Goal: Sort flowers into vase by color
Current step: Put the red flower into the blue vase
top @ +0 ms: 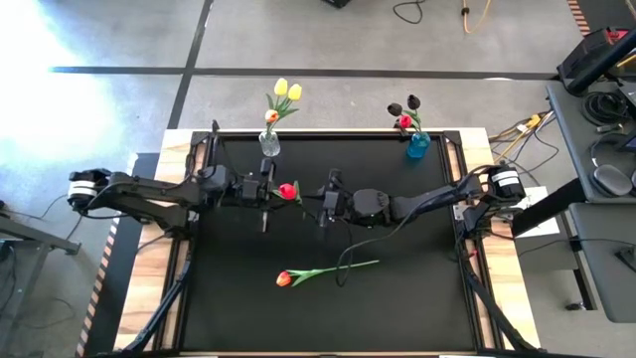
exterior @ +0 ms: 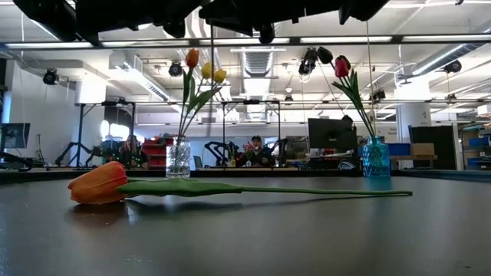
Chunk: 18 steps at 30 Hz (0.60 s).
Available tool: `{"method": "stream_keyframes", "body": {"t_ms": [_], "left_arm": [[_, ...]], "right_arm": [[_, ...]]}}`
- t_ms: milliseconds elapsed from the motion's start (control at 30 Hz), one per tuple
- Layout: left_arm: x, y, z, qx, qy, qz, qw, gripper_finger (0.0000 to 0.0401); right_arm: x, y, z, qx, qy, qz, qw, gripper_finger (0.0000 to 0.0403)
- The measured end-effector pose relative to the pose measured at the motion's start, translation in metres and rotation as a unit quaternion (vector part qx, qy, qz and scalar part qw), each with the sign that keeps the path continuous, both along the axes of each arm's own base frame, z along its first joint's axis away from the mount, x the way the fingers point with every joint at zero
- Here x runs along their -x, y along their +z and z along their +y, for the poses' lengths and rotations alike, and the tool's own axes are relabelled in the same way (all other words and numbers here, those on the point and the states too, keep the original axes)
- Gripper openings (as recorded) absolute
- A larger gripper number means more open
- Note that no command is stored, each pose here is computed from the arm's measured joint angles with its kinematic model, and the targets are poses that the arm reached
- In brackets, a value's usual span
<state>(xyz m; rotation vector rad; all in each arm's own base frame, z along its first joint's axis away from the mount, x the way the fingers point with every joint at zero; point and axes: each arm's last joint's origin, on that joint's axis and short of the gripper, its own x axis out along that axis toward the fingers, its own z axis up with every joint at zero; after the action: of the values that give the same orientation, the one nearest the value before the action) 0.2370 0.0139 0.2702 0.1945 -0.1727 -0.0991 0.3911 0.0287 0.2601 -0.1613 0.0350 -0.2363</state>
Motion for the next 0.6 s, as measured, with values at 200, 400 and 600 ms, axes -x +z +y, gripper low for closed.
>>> {"method": "stream_keyframes", "body": {"t_ms": [200, 400, 600], "left_arm": [[0.0, -0.001, 0.0, 0.003, 0.002, 0.004, 1.0, 0.0006], [-0.001, -0.006, 0.003, -0.005, 0.033, 0.03, 0.999, 0.0041], [0.0, -0.006, 0.004, -0.016, 0.037, 0.031, 0.999, 0.0097]], "right_arm": [[-0.001, 0.002, 0.0, 0.021, -0.001, 0.01, 1.0, 0.0028], [0.0, 0.011, -0.001, 0.068, -0.037, 0.053, 0.996, 0.0014], [0.025, 0.039, -0.005, 0.079, -0.066, 0.03, 0.994, 0.0013]]}}
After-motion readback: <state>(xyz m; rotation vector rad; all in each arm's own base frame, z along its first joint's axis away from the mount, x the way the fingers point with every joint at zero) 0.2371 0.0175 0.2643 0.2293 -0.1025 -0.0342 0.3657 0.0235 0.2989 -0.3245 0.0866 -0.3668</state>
